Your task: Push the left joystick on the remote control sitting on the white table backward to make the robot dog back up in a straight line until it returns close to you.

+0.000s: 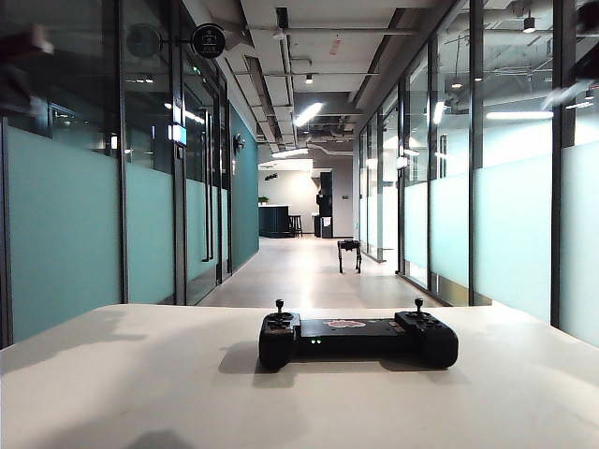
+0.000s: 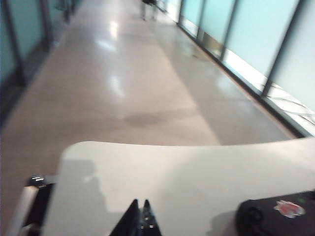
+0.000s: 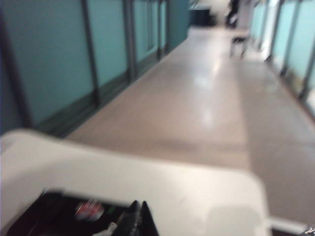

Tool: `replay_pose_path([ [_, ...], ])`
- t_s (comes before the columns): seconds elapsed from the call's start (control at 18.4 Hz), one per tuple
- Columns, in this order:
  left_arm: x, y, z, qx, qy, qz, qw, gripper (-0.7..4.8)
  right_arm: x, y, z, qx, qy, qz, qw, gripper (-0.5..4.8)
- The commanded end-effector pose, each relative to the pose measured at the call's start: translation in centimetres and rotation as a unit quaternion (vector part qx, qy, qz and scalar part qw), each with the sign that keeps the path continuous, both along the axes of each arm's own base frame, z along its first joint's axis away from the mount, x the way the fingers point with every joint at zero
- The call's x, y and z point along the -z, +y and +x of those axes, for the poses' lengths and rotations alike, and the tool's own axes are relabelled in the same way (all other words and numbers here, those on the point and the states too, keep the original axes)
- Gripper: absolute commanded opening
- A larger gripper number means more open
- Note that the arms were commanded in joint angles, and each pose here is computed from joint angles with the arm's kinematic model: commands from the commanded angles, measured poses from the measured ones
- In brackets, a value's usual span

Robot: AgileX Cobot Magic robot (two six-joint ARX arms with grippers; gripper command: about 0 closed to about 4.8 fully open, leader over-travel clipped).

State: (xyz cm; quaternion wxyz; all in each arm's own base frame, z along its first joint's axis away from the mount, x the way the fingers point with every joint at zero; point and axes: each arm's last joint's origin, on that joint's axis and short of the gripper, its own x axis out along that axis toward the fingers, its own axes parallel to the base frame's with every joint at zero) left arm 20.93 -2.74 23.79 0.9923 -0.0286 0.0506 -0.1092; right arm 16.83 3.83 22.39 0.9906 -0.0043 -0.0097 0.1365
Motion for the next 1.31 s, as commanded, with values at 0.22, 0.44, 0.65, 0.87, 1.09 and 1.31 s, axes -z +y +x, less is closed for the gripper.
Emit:
replay_pose_path([
  [0.22, 0.5, -1.5, 4.1, 0.065, 0.043, -0.003, 0.997, -0.05, 2.4, 1.8, 2.4, -0.022, 0.041, -0.01, 0.999, -0.02],
  [0.44, 1.2, -3.8, 6.5, 0.099, 0.069, 0.003, 0.993, -0.05, 4.7, 2.3, 4.2, -0.023, 0.079, -0.017, 0.996, -0.02],
  [0.65, 2.4, -6.3, 8.8, 0.157, 0.097, 0.006, 0.983, -0.05, 6.8, 3.0, 6.2, -0.023, 0.133, -0.03, 0.99, -0.01],
  [0.87, 4.1, -7.3, 10.3, 0.186, 0.121, 0.004, 0.975, -0.05, 8.4, 3.7, 8.5, -0.034, 0.171, -0.033, 0.984, 0.0],
  [1.09, 5.4, -7.5, 10.9, 0.187, 0.132, 0.005, 0.973, -0.05, 10.5, 4.5, 11.1, -0.044, 0.212, -0.032, 0.976, 2.92],
  [1.31, 5.3, -7.5, 10.9, 0.187, 0.126, 0.005, 0.974, -0.05, 12.5, 5.3, 13.0, -0.058, 0.239, -0.036, 0.969, 3.13],
])
